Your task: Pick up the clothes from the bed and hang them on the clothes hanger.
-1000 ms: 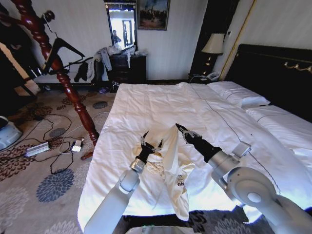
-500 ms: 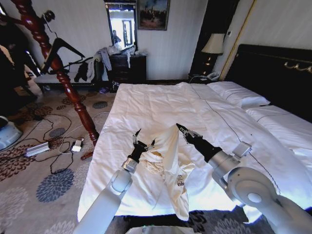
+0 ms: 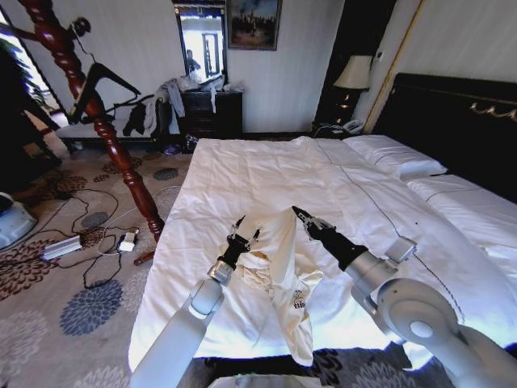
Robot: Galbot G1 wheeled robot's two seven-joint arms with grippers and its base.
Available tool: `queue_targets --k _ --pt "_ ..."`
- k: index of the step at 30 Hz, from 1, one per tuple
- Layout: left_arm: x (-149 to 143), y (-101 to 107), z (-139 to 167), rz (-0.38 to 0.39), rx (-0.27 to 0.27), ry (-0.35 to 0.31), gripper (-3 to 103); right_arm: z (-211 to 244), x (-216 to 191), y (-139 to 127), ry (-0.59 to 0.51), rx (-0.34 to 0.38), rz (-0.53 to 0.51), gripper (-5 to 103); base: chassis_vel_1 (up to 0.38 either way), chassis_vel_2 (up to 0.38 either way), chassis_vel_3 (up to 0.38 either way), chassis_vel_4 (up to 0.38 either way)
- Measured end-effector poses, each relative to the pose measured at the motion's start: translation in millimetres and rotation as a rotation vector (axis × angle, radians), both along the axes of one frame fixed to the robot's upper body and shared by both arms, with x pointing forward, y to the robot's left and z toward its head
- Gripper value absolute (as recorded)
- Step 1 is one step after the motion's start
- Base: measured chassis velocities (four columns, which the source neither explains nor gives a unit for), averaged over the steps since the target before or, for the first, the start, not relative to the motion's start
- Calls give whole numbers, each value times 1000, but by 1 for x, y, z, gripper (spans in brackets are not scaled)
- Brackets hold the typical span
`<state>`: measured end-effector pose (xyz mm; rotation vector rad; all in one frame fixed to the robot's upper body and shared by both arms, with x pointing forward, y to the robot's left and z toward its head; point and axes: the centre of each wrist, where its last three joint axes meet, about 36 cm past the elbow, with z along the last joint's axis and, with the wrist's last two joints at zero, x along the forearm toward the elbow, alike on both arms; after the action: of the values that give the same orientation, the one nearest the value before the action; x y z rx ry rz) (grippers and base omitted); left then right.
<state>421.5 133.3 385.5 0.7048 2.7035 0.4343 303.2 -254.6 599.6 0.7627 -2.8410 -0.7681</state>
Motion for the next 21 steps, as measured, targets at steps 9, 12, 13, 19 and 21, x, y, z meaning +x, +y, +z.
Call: queue_targets --k 9,12,13,19,21 --pt "1 7 5 -49 -5 5 19 -4 -1 2 -39 -5 74 0 0 0 0 0" --pt "0 11 8 -71 -12 8 8 -6 -2 3 -43 -9 98 0 0 0 0 0" --pt "-1 13 9 -82 -16 14 3 -8 -3 4 -38 -12 106 0 0 0 0 0" --pt "-10 28 21 -169 -59 68 0 -6 -2 5 -9 -32 126 0 0 0 0 0" --pt "-18 38 28 -203 -89 128 0 4 2 2 -15 -39 126 0 0 0 0 0"
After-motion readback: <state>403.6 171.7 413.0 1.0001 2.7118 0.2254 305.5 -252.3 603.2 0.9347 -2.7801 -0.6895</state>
